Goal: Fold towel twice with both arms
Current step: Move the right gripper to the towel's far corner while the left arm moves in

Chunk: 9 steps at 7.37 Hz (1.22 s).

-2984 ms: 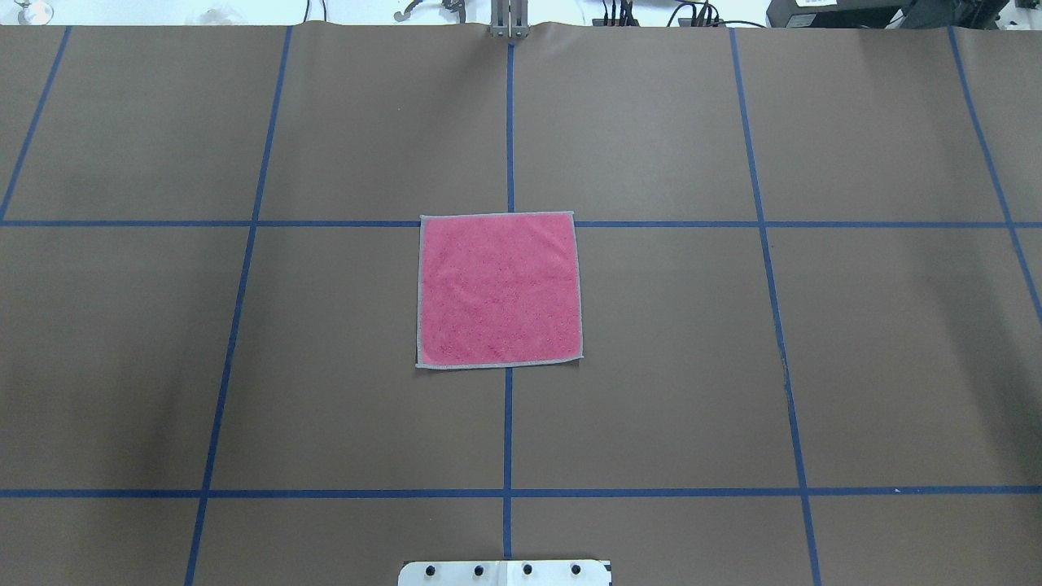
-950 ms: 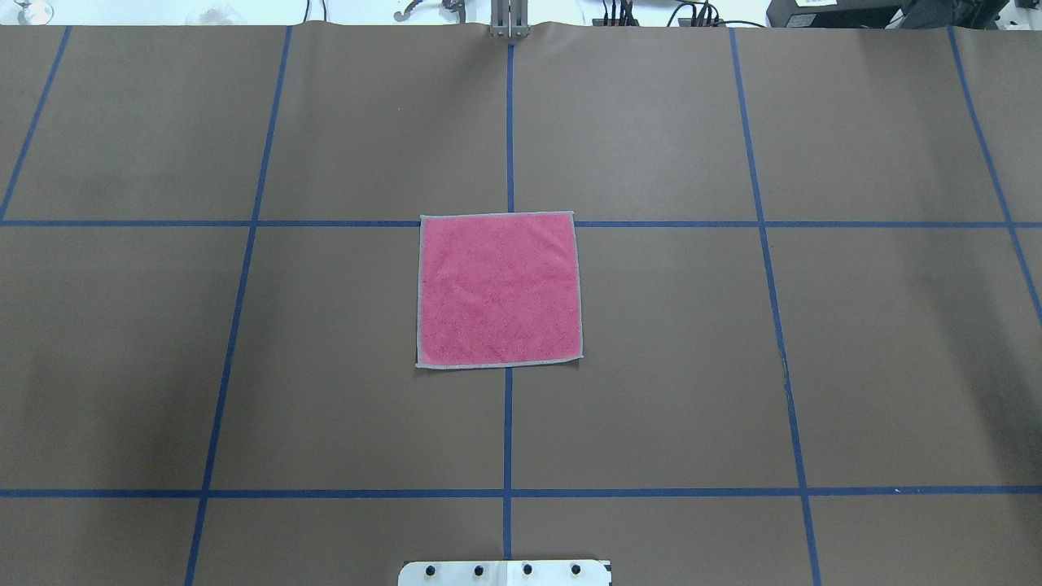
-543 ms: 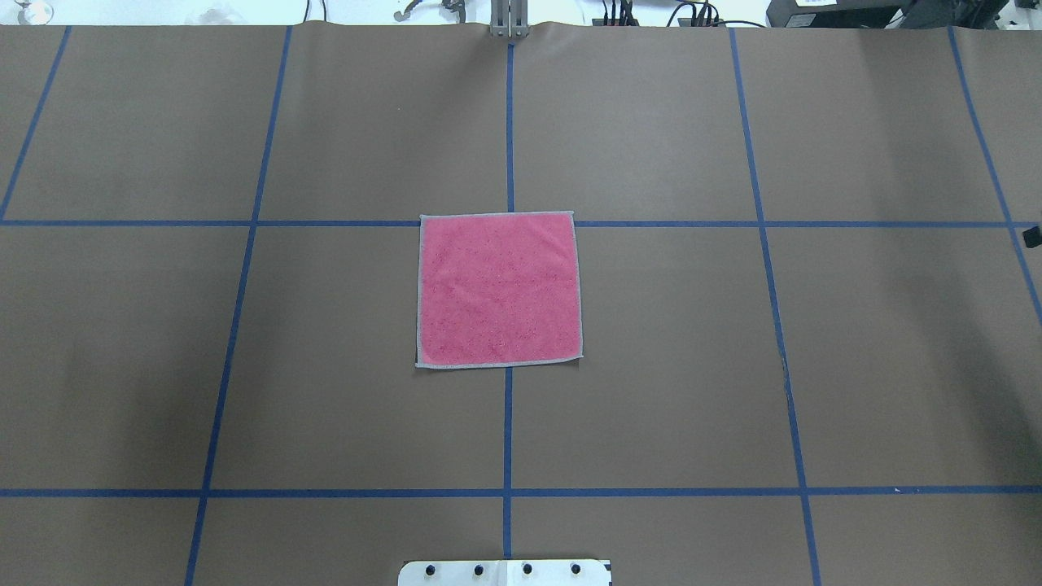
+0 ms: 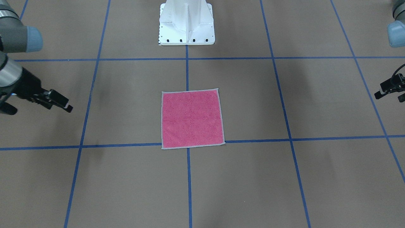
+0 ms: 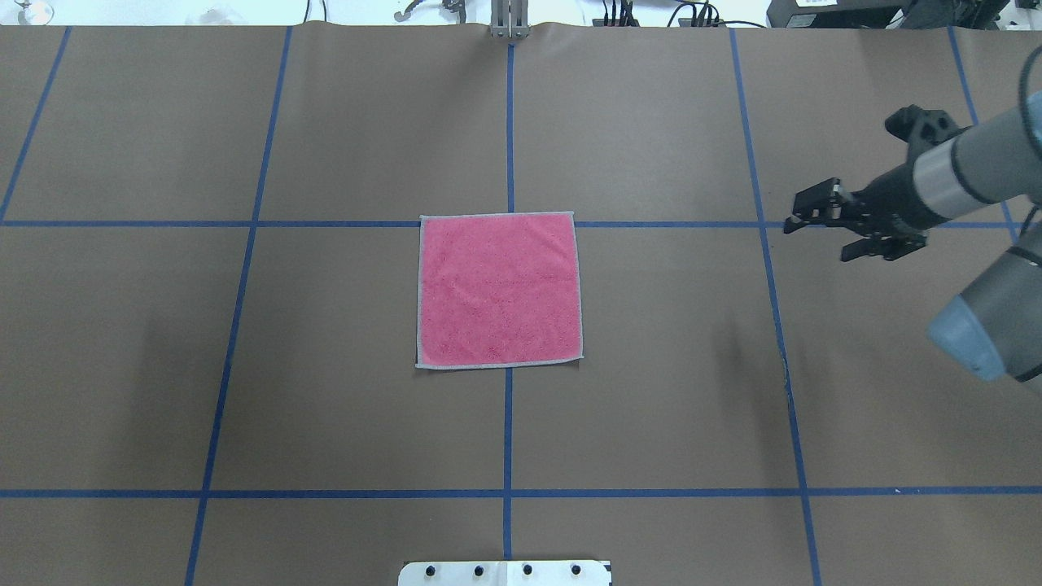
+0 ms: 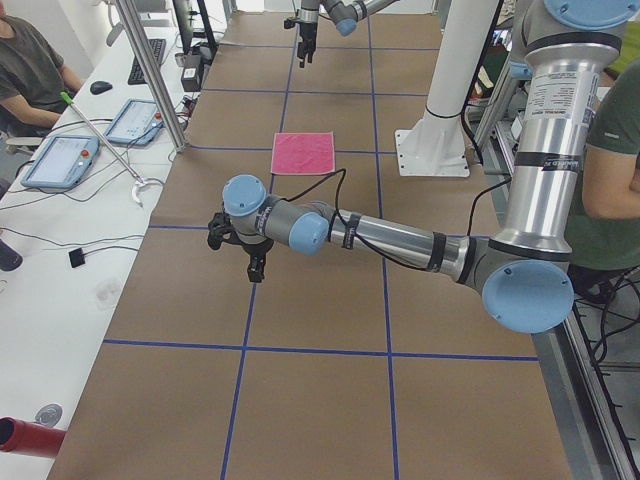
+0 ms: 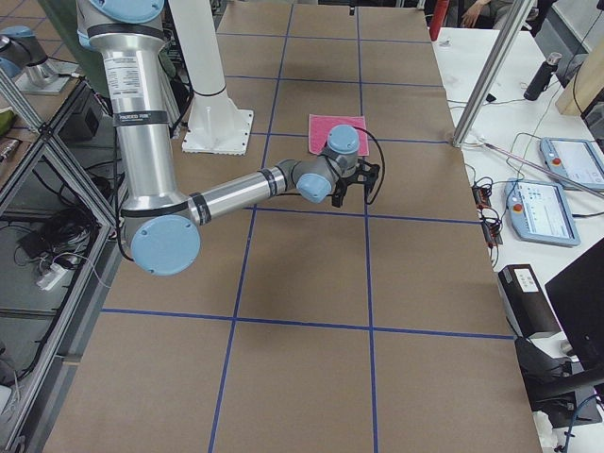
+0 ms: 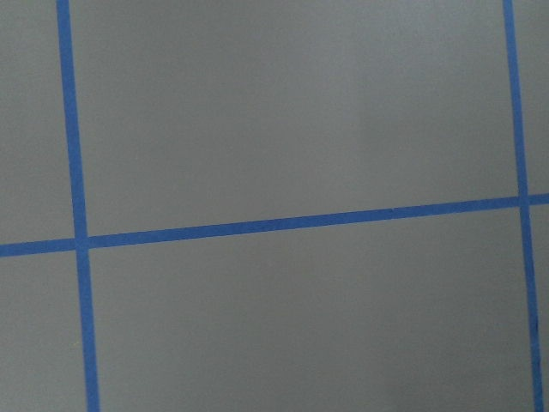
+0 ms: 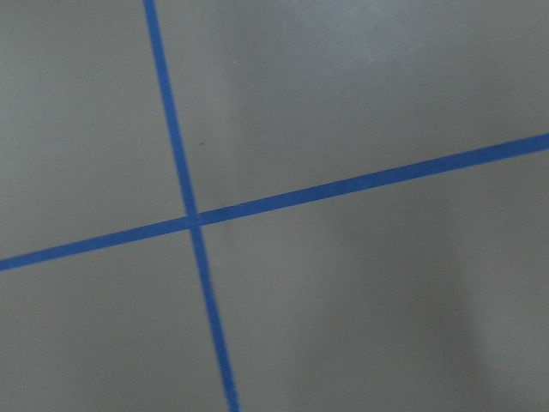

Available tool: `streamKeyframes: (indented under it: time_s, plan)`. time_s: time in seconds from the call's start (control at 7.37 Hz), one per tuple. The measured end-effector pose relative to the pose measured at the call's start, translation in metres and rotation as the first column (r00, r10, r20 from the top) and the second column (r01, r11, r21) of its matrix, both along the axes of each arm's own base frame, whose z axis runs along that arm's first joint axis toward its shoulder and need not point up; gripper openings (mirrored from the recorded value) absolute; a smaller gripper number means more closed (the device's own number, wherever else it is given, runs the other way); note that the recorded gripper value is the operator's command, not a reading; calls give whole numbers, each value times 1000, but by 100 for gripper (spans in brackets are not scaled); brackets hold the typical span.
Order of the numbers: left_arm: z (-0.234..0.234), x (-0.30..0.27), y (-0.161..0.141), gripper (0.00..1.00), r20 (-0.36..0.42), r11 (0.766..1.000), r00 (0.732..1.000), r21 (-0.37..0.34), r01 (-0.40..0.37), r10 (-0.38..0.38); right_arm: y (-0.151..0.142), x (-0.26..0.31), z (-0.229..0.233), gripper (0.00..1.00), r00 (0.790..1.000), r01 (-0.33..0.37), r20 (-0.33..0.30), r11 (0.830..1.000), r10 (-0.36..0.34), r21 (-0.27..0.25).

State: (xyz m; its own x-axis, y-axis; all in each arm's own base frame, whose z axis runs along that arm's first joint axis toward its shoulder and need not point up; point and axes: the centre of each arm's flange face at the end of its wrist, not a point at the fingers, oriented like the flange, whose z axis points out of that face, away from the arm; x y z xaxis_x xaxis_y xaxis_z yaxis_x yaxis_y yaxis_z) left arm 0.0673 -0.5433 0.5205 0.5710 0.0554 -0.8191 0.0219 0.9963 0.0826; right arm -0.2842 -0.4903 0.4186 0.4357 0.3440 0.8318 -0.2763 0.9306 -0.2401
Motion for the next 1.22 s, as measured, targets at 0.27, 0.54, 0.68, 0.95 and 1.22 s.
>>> streamKeyframes:
  time_s: [0.27,0.54,0.68,0.95,1.22]
  plan:
    - [-41,57,-11,99,-48,998,998,-48,33,-35,22,-82,-61,97,995,-83,50,993,87,-86]
    - [-72,95,-19,99,-77,995,996,-94,41,-48,51,-146,-102,95,985,-146,74,979,157,-144]
    - [-83,107,-21,99,-88,987,993,-148,61,-75,63,-174,-123,92,980,-172,64,969,186,-178]
    - [-97,131,-20,99,-98,976,991,-205,67,-89,84,-218,-152,88,972,-223,24,952,233,-209]
    - [-104,147,-18,99,-98,970,991,-234,67,-92,96,-246,-157,85,961,-267,3,935,275,-235]
